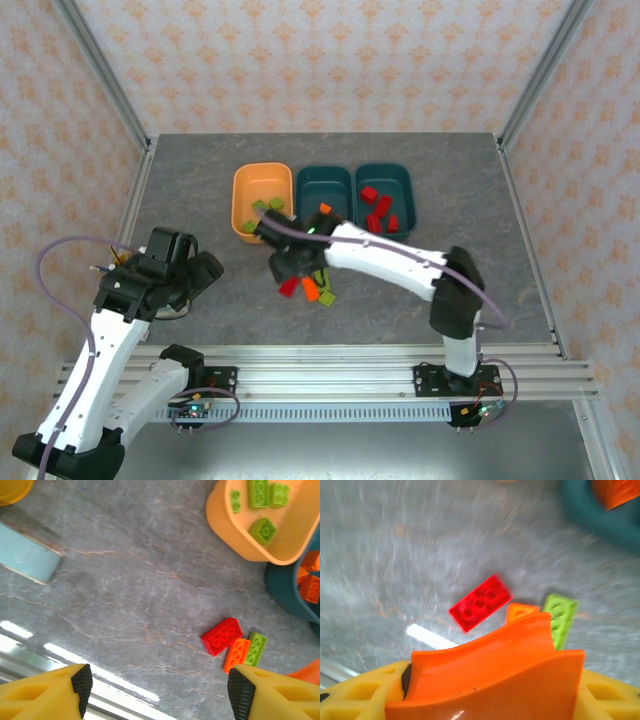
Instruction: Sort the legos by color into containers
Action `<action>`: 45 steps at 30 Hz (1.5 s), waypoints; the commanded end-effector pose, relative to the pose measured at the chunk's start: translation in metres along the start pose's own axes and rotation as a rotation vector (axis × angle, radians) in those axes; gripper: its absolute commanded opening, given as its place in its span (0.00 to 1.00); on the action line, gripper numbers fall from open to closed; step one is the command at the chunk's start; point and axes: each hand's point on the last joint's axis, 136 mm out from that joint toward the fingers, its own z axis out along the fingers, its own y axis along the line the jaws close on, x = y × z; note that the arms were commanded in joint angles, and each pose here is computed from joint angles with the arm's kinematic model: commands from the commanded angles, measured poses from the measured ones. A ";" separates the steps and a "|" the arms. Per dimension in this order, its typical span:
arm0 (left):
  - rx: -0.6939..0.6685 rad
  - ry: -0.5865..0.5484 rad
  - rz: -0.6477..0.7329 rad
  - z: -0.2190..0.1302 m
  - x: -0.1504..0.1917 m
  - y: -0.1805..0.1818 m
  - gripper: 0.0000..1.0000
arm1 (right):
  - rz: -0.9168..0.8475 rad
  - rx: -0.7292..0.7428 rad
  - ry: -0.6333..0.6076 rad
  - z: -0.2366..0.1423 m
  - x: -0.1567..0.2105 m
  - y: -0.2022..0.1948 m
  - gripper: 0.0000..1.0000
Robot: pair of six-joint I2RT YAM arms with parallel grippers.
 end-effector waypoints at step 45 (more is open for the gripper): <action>0.090 0.144 0.258 0.046 0.023 -0.102 0.75 | 0.314 0.022 -0.333 -0.078 -0.117 -0.129 0.68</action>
